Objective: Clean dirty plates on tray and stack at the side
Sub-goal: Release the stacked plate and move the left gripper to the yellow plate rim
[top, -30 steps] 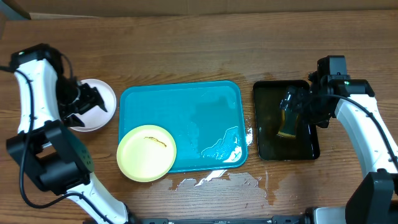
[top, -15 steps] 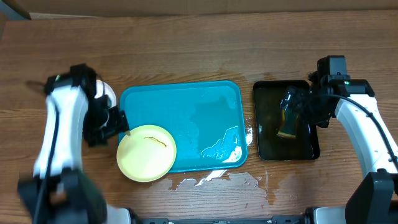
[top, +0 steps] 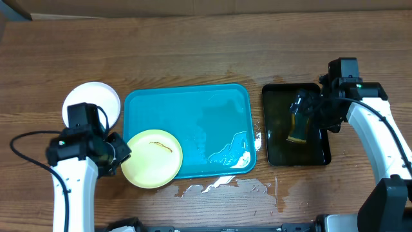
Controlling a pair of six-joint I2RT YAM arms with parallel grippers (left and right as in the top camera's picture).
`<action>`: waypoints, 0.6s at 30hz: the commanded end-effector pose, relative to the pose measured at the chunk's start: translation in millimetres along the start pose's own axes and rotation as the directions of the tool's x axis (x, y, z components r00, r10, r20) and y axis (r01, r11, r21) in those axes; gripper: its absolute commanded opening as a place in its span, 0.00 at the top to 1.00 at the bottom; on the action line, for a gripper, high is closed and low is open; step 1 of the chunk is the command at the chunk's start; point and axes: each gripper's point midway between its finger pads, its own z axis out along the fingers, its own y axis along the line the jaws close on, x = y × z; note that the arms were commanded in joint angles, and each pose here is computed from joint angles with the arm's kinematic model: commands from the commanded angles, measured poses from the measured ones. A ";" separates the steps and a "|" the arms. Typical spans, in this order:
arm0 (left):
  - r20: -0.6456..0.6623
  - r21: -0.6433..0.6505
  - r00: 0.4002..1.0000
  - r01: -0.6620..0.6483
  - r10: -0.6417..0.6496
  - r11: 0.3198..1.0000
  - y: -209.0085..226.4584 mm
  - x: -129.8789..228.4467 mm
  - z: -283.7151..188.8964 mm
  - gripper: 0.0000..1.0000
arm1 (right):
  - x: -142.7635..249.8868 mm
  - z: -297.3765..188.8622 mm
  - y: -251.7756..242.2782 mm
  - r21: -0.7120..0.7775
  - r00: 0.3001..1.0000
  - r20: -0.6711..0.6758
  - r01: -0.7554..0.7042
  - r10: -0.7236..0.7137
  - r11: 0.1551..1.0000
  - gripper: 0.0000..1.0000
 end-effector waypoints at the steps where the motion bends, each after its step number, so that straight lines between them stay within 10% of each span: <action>1: -0.009 -0.067 0.992 0.122 -0.123 0.990 16.5 6.3 35.0 0.66 | -7.5 -10.2 4.6 -0.017 0.999 0.039 0.006 -0.005 1.000 0.00; 18: -0.113 -0.212 0.983 0.116 -0.142 0.970 41.8 16.1 75.2 0.66 | -7.5 -10.2 4.6 -0.017 0.999 0.039 0.006 -0.005 1.000 0.00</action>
